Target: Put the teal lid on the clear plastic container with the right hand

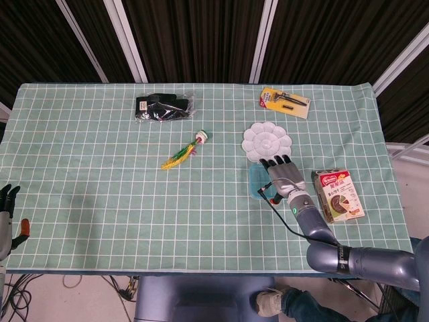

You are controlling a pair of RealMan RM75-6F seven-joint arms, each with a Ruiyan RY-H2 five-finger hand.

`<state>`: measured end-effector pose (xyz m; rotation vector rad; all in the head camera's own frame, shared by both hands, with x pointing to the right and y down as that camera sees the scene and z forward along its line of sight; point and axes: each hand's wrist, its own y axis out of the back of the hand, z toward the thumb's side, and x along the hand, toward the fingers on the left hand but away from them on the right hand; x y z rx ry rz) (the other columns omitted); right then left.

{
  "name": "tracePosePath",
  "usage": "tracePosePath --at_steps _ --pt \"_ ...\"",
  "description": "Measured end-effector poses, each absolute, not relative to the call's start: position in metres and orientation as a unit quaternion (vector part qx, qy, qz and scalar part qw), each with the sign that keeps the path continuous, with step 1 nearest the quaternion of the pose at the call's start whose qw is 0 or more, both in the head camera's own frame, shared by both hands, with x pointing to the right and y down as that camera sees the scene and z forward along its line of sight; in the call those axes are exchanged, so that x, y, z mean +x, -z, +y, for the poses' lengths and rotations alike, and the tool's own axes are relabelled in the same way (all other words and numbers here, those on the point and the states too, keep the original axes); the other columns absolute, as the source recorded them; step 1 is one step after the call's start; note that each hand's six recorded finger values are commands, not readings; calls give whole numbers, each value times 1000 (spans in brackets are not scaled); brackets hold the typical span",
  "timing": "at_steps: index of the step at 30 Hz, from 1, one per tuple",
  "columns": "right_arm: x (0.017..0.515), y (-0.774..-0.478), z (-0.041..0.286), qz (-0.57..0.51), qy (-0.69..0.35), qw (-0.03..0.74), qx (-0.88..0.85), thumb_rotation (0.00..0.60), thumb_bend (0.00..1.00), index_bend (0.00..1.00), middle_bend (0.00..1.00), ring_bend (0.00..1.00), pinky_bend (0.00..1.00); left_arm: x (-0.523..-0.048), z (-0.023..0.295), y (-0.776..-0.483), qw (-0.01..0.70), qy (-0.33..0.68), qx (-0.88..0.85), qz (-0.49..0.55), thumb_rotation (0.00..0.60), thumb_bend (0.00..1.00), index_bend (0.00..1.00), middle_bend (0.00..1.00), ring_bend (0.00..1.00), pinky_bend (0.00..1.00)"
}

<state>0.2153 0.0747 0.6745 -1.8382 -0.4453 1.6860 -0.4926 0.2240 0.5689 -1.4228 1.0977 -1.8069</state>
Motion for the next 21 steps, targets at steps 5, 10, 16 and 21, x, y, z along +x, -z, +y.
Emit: tracePosePath --at_steps 5,10,16,21 --pt "216 -674 75 -164 -637 300 -691 600 239 0 169 0 0 -492 224 -569 293 678 -534 412 600 525 62 0 0 0" --pt "216 -674 76 -161 -640 300 -689 600 239 0 120 0 0 -493 224 -569 292 678 -534 412 600 525 62 0 0 0" --pt "216 -673 78 -157 -642 297 -689 600 238 0 89 0 0 -493 224 -569 292 677 -535 412 600 526 61 0 0 0" --pt "216 -671 77 -156 -643 297 -688 600 239 0 73 0 0 -493 224 -569 293 677 -534 413 600 525 61 0 0 0"
